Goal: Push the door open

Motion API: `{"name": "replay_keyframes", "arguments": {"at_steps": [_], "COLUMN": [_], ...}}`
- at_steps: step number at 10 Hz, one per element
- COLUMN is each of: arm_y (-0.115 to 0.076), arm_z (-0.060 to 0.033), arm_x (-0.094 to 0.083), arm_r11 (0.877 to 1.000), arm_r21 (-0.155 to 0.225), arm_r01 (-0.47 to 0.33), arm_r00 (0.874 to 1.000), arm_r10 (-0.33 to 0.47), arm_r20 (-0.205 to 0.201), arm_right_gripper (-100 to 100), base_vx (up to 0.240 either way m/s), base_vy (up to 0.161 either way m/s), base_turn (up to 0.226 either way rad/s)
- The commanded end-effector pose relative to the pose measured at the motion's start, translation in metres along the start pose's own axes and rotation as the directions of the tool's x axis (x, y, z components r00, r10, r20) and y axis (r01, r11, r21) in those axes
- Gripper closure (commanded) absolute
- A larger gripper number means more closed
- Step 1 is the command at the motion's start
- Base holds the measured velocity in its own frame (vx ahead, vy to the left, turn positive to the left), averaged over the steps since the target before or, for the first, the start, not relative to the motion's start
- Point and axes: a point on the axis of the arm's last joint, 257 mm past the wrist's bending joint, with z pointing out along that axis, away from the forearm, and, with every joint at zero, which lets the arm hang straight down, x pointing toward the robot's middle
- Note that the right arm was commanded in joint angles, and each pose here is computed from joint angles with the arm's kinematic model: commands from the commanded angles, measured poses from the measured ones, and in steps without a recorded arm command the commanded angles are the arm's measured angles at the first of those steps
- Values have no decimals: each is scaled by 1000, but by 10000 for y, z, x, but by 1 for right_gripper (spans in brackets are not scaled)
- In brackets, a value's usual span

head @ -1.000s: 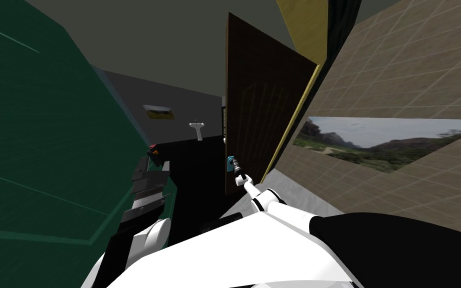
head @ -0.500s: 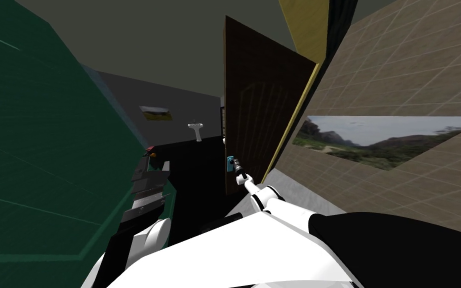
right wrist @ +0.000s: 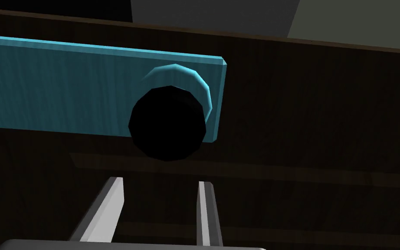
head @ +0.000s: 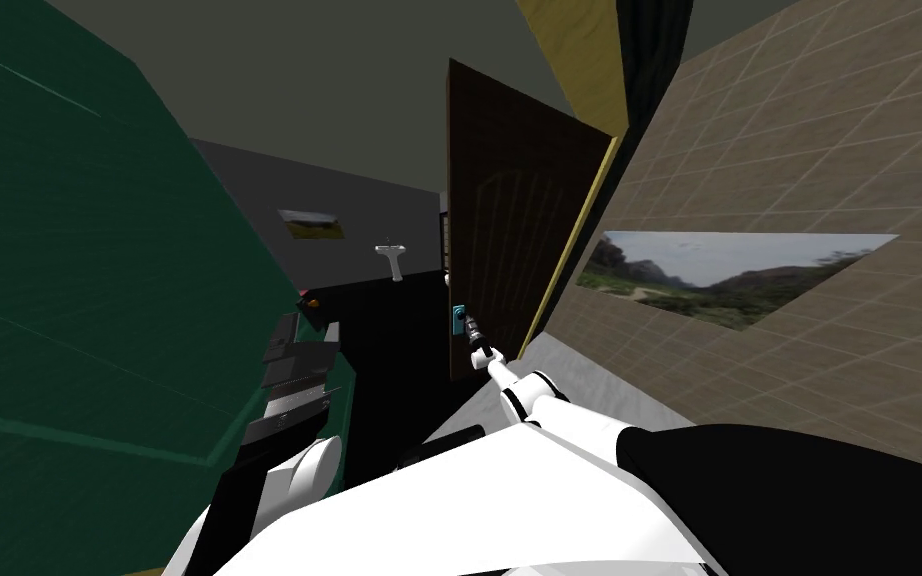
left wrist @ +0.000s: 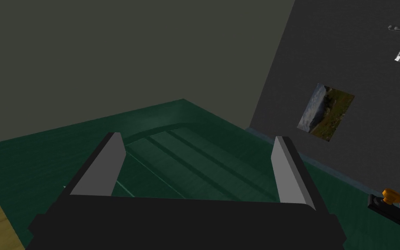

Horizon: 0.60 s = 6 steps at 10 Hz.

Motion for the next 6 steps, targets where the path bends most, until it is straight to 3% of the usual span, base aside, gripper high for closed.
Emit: {"name": "replay_keyframes", "arguments": {"at_steps": [1, 4, 5, 6], "arm_y": [-2, 2, -3, -4], "arm_z": [-1, 9, 5, 1], "arm_x": [53, 149, 130, 107], "arm_r11": [1000, 1000, 1000, 1000], "arm_r21": [1, 3, 3, 2], "arm_r01": [-3, -10, -8, -7], "arm_r00": [1000, 1000, 1000, 1000], "arm_r10": [3, 10, 8, 7], "arm_r20": [-8, -20, -18, -14], "arm_right_gripper": [-100, -100, -100, -100], "base_vx": [-209, -194, -98, 92], "base_vy": [5, 22, 10, 8], "base_turn": [-11, -13, -3, 24]}}
